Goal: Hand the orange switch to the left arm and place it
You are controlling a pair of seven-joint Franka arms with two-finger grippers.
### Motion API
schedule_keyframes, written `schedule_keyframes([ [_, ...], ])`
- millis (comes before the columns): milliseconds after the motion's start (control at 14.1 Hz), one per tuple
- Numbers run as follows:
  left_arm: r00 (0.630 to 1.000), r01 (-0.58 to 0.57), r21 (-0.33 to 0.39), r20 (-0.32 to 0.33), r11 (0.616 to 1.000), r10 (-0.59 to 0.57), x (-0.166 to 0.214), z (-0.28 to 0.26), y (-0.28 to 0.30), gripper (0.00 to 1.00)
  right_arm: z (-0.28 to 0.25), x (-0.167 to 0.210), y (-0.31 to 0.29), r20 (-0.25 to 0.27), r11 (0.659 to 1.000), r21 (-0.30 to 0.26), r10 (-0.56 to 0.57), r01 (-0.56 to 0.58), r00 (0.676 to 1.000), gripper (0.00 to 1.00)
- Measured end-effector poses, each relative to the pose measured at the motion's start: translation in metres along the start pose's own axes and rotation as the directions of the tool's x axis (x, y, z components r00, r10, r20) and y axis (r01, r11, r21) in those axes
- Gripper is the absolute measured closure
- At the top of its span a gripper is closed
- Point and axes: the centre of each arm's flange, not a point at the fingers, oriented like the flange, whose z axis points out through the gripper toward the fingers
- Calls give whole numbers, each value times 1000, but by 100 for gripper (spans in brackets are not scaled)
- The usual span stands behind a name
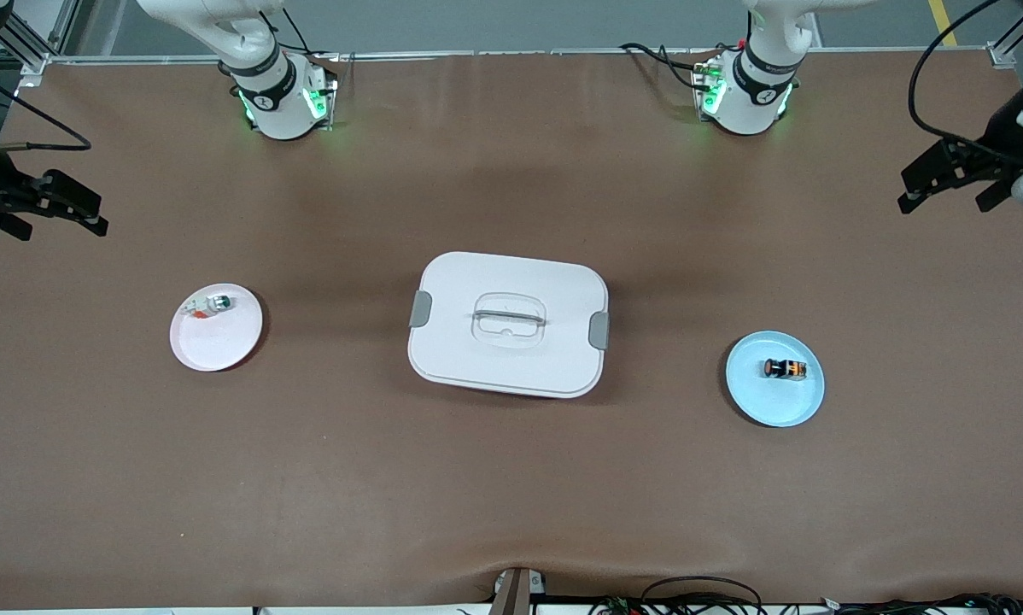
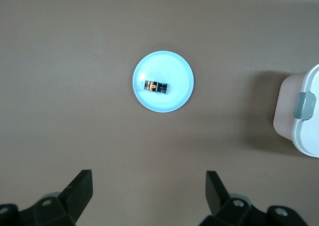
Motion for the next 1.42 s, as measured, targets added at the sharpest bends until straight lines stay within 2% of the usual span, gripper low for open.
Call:
schedule_keyframes([
  [284,998,2,-1,55,1000,-2,20,31,-1,0,-1,-1,0,-2,1000,0,0,0,1000,0],
  [1422,999,3,-1,50,1000,-3,20,23,-2,0,-2,-1,0,-2,1000,0,0,0,1000,0],
])
